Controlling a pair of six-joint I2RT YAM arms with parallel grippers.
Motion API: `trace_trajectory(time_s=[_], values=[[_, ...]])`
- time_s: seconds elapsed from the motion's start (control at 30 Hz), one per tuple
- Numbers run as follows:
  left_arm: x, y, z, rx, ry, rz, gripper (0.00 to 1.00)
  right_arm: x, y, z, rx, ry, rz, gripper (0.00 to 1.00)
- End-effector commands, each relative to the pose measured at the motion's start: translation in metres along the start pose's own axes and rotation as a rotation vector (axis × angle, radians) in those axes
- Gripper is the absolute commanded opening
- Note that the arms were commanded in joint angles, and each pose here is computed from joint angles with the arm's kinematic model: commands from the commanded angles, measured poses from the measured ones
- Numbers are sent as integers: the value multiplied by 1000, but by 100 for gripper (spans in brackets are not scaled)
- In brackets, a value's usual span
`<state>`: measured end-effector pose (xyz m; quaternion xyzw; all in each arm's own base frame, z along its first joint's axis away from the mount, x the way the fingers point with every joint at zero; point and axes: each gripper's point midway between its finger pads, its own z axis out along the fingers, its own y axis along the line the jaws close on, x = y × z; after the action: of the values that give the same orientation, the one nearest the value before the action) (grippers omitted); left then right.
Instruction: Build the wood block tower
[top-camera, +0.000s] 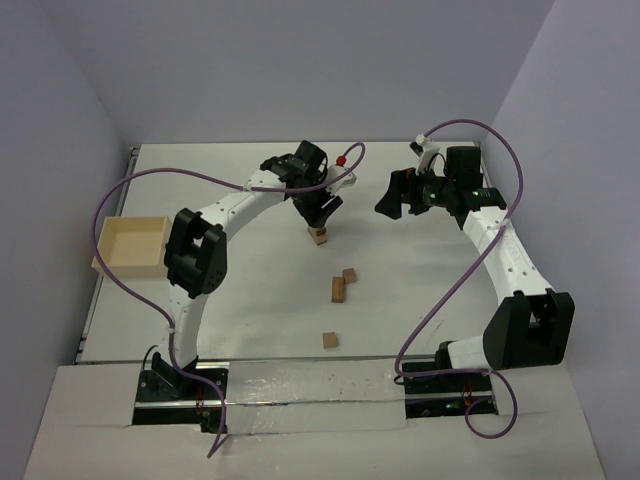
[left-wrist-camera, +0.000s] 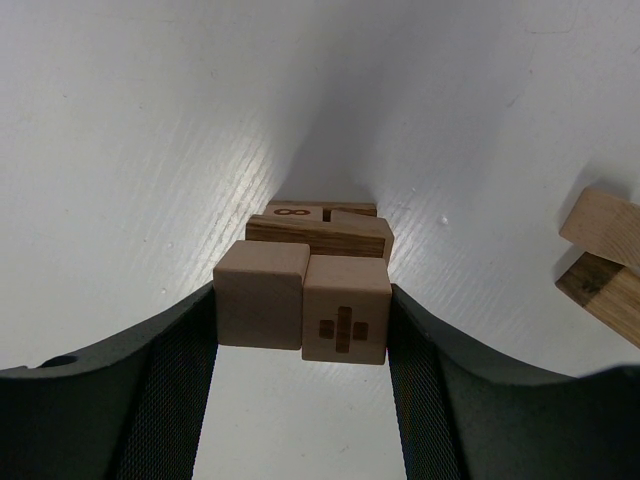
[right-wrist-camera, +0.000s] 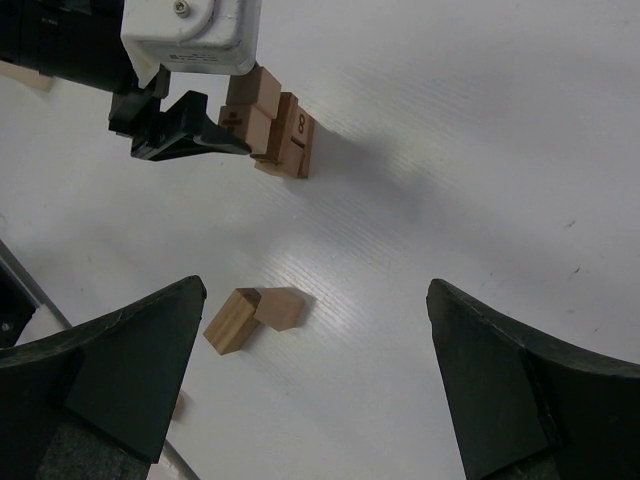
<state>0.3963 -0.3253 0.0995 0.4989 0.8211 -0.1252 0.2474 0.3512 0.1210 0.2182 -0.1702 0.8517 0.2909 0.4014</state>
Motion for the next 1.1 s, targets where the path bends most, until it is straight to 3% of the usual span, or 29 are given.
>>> trace_trajectory(time_s=[0.0, 0.4, 1.07], values=[[-9, 1, 8, -12, -27, 28, 26, -24, 3, -6, -8, -57, -36, 100], [-9, 2, 11, -17, -27, 29, 34, -25, 4, -5, -13, -58, -37, 100], [-12, 0, 9, -17, -36, 35, 38, -23, 5, -4, -24, -51, -31, 100]])
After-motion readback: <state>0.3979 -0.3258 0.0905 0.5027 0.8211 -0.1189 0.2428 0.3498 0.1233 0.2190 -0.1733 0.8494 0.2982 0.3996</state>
